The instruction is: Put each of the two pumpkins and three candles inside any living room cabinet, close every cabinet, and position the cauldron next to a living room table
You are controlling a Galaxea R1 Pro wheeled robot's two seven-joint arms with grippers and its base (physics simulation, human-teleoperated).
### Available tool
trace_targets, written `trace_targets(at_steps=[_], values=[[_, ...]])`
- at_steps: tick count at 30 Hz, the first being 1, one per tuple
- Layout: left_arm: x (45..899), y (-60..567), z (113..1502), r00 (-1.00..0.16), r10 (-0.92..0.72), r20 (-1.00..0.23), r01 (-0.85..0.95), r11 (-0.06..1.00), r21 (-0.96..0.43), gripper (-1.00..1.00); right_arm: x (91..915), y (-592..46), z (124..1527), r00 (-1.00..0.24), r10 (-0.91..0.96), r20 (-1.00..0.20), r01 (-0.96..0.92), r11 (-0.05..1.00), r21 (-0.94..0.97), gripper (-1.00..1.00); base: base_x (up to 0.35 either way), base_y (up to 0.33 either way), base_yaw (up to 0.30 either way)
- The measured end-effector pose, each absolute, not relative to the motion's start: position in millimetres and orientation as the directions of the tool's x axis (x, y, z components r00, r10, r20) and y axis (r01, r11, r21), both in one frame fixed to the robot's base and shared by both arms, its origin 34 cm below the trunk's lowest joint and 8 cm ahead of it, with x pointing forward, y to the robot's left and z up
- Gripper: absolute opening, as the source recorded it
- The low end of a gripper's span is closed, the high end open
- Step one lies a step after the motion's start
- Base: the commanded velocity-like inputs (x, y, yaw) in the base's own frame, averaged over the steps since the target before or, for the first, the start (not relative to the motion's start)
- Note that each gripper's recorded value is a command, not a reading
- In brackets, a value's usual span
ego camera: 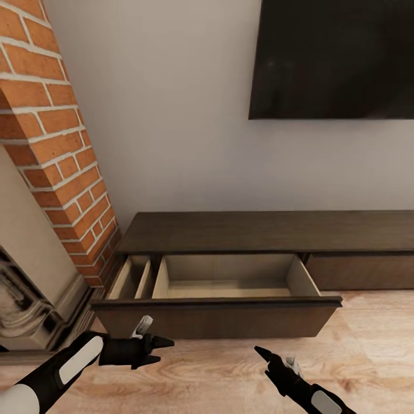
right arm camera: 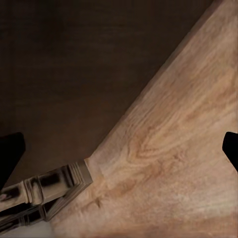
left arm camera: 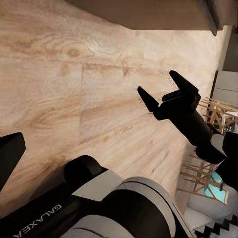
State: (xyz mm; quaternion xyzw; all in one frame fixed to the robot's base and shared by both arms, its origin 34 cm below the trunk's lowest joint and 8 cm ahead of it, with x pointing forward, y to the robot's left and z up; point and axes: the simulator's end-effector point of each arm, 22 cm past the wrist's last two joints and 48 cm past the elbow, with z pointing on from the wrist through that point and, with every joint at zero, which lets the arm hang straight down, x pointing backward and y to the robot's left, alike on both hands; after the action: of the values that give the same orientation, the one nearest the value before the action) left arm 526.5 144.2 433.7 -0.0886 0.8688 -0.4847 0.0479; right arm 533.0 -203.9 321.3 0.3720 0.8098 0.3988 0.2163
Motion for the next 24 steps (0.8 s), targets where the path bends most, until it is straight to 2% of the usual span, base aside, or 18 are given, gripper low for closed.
trace_targets(at_steps=[24], values=[[520, 140, 441, -0.982, -0.186, 0.017, -0.130, 0.610, -0.782, 1.00, 520, -188, 360, -0.724, 0.687, -0.058, 0.408, 0.494, 0.768, 1.00, 0.000, 0.000, 0.000]])
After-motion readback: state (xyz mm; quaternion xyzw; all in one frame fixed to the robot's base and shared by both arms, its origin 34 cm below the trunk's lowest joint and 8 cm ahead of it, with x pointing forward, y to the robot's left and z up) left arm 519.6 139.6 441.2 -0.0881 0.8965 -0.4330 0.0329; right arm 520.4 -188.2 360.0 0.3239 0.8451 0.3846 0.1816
